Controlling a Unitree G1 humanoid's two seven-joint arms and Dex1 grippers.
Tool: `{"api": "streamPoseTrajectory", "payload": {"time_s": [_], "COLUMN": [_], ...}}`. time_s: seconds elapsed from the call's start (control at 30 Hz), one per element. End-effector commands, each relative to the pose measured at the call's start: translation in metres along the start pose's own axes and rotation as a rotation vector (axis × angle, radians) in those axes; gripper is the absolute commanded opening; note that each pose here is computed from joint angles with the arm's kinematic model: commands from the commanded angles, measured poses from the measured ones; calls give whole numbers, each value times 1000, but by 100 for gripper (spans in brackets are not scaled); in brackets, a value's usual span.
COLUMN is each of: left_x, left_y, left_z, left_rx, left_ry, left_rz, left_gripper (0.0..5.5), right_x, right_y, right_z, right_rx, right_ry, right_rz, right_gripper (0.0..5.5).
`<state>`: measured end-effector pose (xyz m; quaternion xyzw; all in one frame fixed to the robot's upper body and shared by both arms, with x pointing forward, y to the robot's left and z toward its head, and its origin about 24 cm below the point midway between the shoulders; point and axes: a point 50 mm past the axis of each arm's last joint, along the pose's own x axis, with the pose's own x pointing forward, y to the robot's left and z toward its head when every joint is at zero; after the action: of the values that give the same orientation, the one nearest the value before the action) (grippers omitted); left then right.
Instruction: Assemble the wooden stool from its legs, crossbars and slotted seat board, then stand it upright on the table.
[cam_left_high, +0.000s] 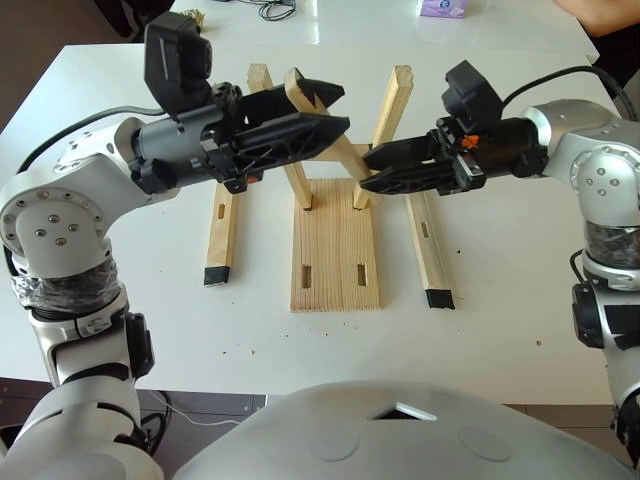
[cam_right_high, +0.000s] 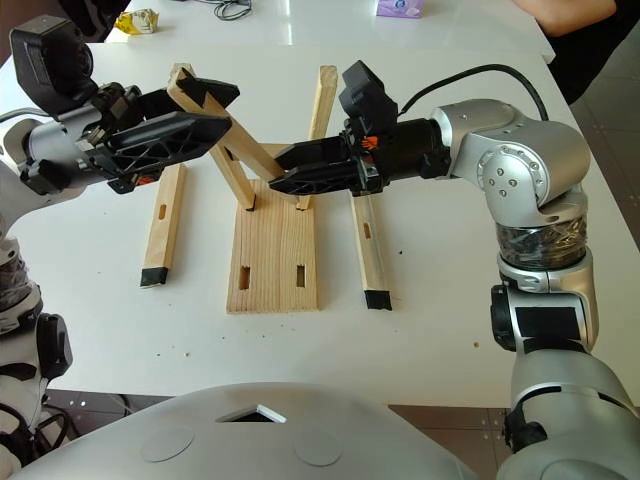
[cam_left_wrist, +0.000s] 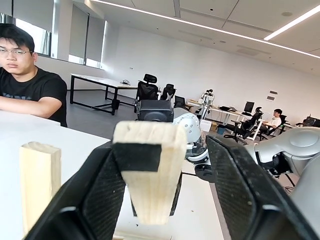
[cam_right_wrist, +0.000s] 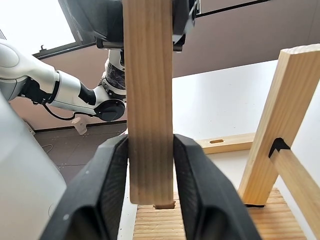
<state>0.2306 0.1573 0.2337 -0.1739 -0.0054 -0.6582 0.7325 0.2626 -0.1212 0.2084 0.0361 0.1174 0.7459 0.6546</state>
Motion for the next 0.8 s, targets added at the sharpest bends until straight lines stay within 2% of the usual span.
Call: {"api": "streamPoseTrajectory", "payload": {"time_s": [0.03, 0.27, 0.6, 0.63, 0.8], "left_x": [0, 2, -3, -4, -9], "left_y": [-1, -4, -4, -4, 0], "left_z": [0, -2, -4, -4, -7], "left_rx": [12, 9, 29, 34, 62], "left_ry": [12, 8, 13, 9, 14], "left_rz": [2, -8, 8, 13, 47], "left_gripper": [240, 139, 135, 135, 133], "right_x": [0, 1, -1, -2, -8], "right_y": [1, 2, -1, -2, -6], "right_z": [1, -4, -5, -6, -12], "right_rx": [-12, 3, -14, -10, 9], "right_ry": [19, 42, 27, 22, 7], "right_rz": [-3, 5, -22, -34, -75], "right_gripper": [132, 132, 132, 170, 240]}}
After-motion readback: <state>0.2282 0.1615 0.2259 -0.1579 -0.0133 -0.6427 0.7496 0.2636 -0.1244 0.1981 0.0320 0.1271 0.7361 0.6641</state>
